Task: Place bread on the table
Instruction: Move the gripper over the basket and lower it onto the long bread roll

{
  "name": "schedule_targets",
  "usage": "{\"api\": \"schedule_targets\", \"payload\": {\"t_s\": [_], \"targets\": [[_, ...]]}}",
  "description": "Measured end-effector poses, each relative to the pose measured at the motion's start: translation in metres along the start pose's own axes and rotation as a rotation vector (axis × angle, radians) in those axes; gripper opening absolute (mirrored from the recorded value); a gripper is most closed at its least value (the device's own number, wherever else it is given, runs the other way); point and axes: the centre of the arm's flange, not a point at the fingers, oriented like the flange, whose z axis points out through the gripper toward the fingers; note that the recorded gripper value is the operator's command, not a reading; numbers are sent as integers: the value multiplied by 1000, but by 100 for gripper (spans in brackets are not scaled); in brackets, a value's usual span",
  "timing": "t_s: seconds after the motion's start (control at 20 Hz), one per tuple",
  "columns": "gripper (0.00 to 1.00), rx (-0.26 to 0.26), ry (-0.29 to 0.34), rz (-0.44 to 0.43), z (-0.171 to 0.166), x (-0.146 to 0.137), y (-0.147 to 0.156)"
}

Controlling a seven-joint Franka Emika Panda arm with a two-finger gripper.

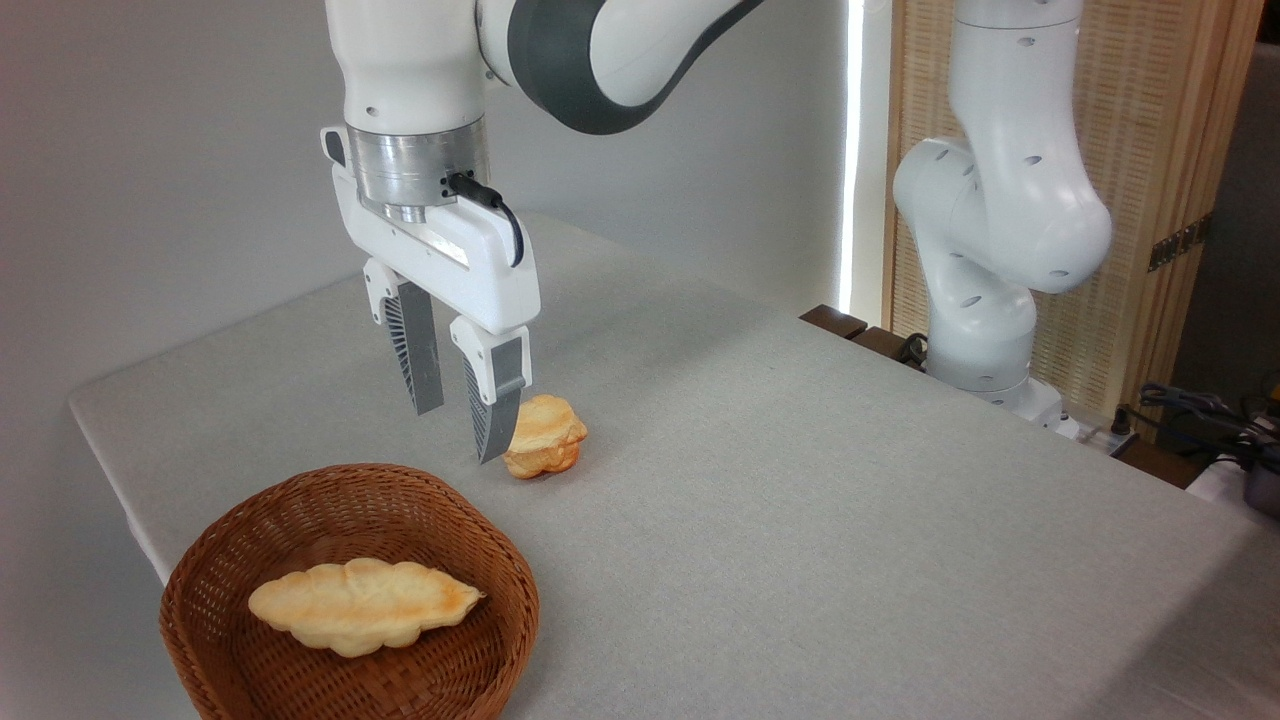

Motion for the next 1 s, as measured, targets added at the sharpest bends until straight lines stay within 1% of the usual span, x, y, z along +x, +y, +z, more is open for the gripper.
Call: {"api": "schedule_targets", "payload": {"t_s": [0.2, 0.25, 0.45, 0.55, 0.7, 0.8, 0.85, 1.0], "targets": [[100, 0, 0, 2, 0, 1, 1], [100, 6, 9, 3, 0, 2, 1], [100, 75, 101, 7, 3, 19, -7], [100, 96, 119, 25, 13, 25, -12], [100, 141, 125, 142, 33, 34, -19], [100, 166, 122, 228, 52, 41, -24], [100, 181, 115, 265, 63, 44, -26], [100, 219, 73, 329, 89, 48, -32]]}}
